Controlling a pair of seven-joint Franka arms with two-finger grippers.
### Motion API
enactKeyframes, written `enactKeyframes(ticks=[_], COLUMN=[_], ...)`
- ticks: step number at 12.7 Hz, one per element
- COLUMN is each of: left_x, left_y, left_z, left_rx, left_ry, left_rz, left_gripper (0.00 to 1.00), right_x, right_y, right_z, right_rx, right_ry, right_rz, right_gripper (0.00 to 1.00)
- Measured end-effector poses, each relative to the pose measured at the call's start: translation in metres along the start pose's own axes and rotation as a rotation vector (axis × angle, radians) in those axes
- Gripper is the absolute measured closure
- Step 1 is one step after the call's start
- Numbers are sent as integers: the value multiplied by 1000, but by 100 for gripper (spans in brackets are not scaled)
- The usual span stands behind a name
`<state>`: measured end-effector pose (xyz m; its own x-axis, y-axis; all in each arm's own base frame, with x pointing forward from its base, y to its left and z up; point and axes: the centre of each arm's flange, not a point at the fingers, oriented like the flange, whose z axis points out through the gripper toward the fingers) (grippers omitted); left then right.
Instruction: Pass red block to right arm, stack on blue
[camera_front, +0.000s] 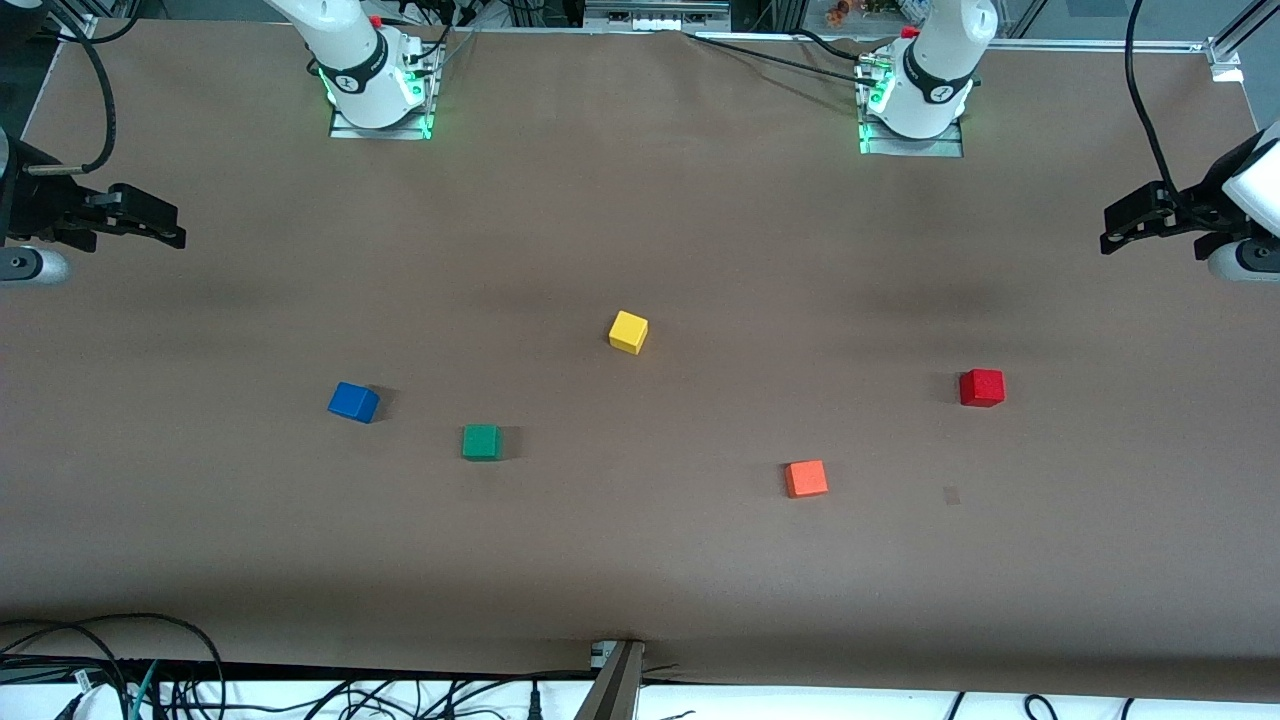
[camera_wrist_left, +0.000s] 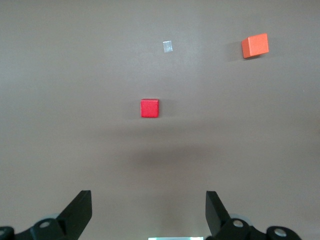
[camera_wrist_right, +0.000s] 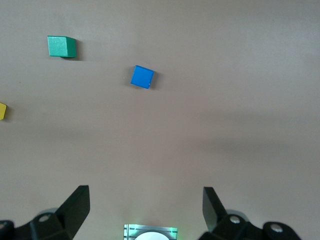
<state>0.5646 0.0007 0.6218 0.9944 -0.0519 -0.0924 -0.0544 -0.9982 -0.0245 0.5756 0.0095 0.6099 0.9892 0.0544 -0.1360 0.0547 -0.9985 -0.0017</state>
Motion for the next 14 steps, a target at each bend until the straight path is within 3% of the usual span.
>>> enactKeyframes(ticks=[14], left_x=[1], left_y=[0], left_z=[-1], left_rx=[1], left_ry=[12], left_rz=[-1], left_gripper=[0], right_x=[0], right_y=[1], right_z=[0], right_rx=[0], right_ry=[0], right_rz=[2], right_gripper=[0])
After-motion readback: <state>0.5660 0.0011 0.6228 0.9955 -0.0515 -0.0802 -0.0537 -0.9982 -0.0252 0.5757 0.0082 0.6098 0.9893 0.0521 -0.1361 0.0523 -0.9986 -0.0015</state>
